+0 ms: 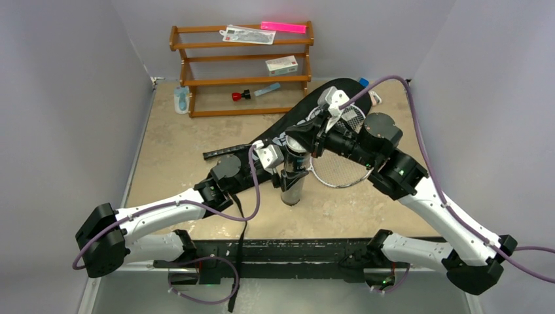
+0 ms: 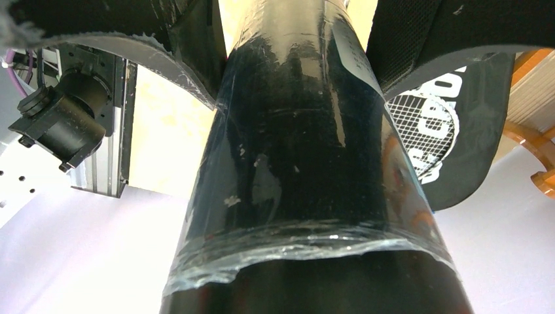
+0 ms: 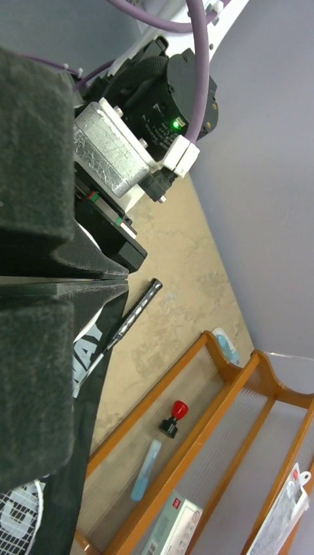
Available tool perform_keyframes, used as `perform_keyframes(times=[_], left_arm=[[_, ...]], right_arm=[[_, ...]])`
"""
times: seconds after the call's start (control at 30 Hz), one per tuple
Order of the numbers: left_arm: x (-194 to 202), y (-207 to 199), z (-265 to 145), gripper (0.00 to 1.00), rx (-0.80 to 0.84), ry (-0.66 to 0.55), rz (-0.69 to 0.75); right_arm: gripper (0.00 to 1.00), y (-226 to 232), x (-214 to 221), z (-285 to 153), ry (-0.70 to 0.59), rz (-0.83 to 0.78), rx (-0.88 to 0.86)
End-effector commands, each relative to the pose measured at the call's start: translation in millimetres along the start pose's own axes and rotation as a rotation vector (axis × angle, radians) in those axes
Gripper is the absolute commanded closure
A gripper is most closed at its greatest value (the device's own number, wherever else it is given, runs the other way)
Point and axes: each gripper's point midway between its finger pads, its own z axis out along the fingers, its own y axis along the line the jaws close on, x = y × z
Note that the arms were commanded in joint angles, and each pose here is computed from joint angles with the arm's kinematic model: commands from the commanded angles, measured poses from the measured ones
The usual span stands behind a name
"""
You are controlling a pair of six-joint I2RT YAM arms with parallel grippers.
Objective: Pack up the badminton gear
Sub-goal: Close the lid on the shuttle tube.
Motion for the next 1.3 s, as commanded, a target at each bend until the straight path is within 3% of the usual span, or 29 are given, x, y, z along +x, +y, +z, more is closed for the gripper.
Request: perform_keyframes(times=[0.0, 0.17, 0.3, 0.67, 1.0, 1.1, 1.27], left_arm=[[-20, 2, 3, 0.48, -0.009, -0.042, -0.009], [-21, 3, 4, 0.48, -0.013, -0.043, -0.013], [-22, 2, 5, 0.48, -0.009, -0.043, -0.020], [-23, 1, 4, 0.47, -0.008, -0.042, -0.021], [-23, 0, 8, 0.48, 0.002, -0.044, -0.035], [-23, 0, 8, 0.47, 0.002, -0.044, -0.037], [-23, -1, 6, 0.48, 0.003, -0.040, -0.035]], right_arm=[[1.00, -3, -15, -3, -0.051, 0.005, 0.028], [1.00, 1, -63, -5, -0.109, -0.046, 0.010], [1.00, 3, -77, -6, -0.128, -0.061, 0.002], [1.00, -12, 16, -1, -0.035, 0.033, 0.069], [1.00, 4, -76, -13, -0.175, -0.065, 0.004], [1.00, 6, -61, -10, -0.156, -0.048, -0.013], [1.00, -7, 4, 1, -0.049, 0.030, 0.043]])
